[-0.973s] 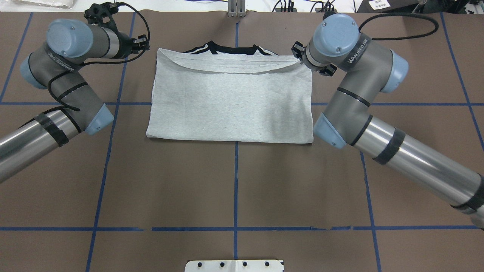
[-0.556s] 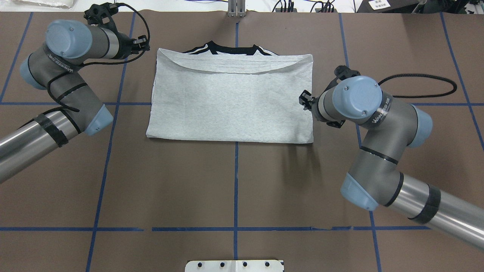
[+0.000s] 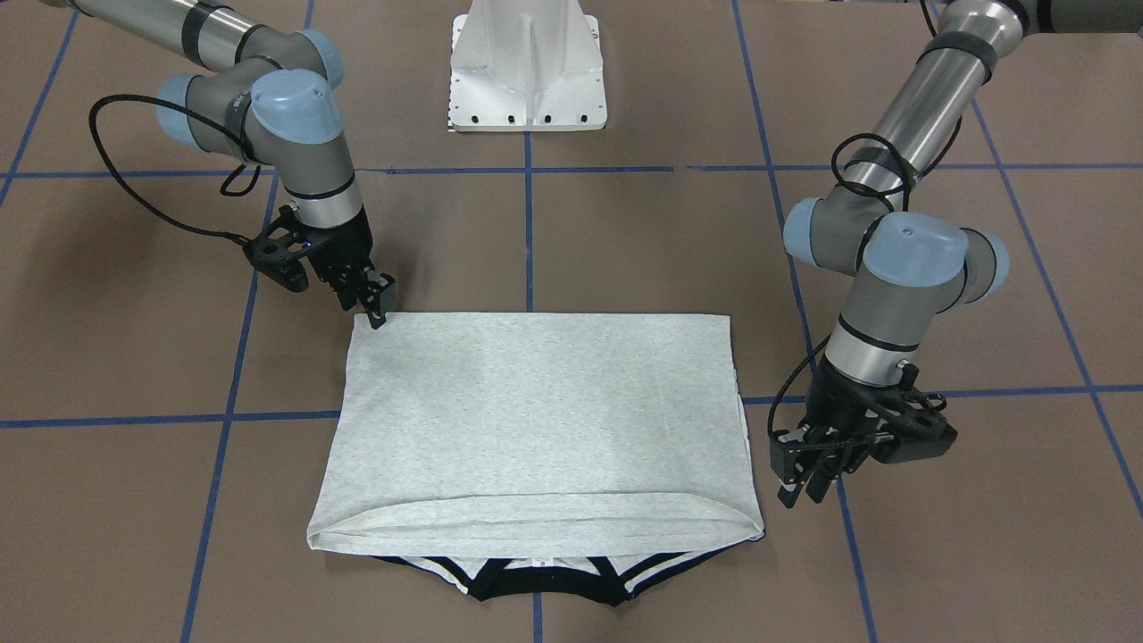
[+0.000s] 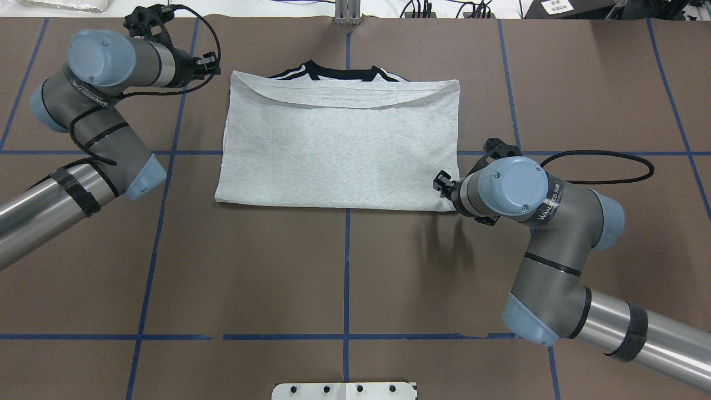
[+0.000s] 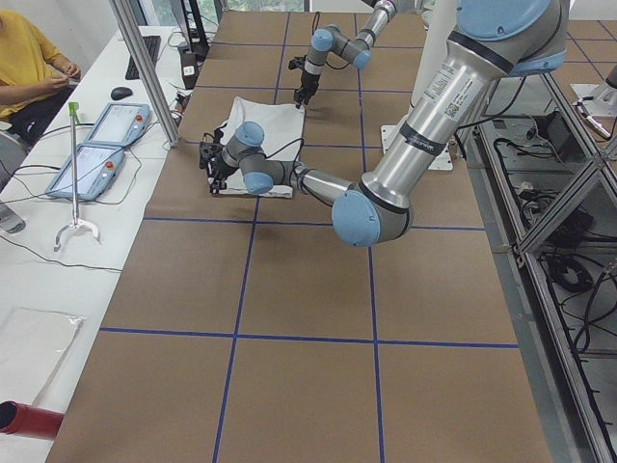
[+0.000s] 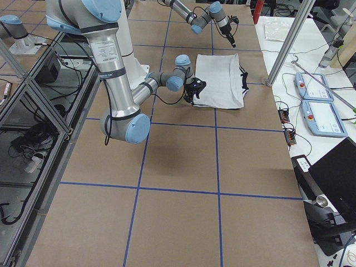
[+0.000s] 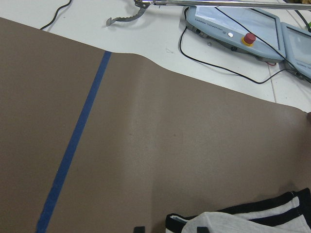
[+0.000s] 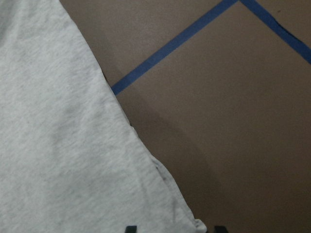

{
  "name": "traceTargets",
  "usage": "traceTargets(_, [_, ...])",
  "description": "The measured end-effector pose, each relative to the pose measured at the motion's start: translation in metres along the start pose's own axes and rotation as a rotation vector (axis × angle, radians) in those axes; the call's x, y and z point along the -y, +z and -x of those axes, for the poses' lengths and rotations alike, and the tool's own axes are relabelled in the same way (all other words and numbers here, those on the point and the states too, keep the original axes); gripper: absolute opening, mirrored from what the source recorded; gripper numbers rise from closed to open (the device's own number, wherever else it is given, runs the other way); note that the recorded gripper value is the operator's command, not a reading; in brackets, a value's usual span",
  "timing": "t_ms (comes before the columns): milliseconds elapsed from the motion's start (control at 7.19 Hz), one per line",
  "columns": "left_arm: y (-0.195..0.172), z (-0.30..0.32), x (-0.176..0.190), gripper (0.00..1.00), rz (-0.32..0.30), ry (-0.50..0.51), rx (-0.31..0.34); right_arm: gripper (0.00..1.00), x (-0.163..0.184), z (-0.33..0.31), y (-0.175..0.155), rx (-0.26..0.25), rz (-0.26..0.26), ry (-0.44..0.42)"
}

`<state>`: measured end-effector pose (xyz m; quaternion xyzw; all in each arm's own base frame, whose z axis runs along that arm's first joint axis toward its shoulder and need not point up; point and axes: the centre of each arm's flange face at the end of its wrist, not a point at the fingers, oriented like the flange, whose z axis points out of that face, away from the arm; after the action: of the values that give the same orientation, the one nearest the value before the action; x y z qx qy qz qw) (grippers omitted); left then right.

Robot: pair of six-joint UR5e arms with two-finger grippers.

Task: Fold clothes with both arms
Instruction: 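Move the right gripper to the folded shirt's nearest corner and grasp it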

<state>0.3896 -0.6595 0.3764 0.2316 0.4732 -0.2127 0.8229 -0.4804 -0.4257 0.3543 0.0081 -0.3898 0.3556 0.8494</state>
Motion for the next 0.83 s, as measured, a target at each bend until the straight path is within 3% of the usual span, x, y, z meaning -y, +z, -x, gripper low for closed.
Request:
traceTargets(139, [0.0, 0.0, 0.0, 0.47, 0.0, 0.0, 0.0, 0.2, -0.001, -0.001, 0.003, -0.006, -0.001, 0.0])
traceTargets(278, [0.0, 0.0, 0.0, 0.47, 0.0, 0.0, 0.002, 0.0, -0.001, 0.0, 0.004, -0.007, -0.003, 0.006])
traceTargets(834, [0.001, 0.004, -0.002, 0.47, 0.002, -0.003, 0.008, 0.0, -0.001, 0.004, -0.009, 0.017, -0.001, 0.032])
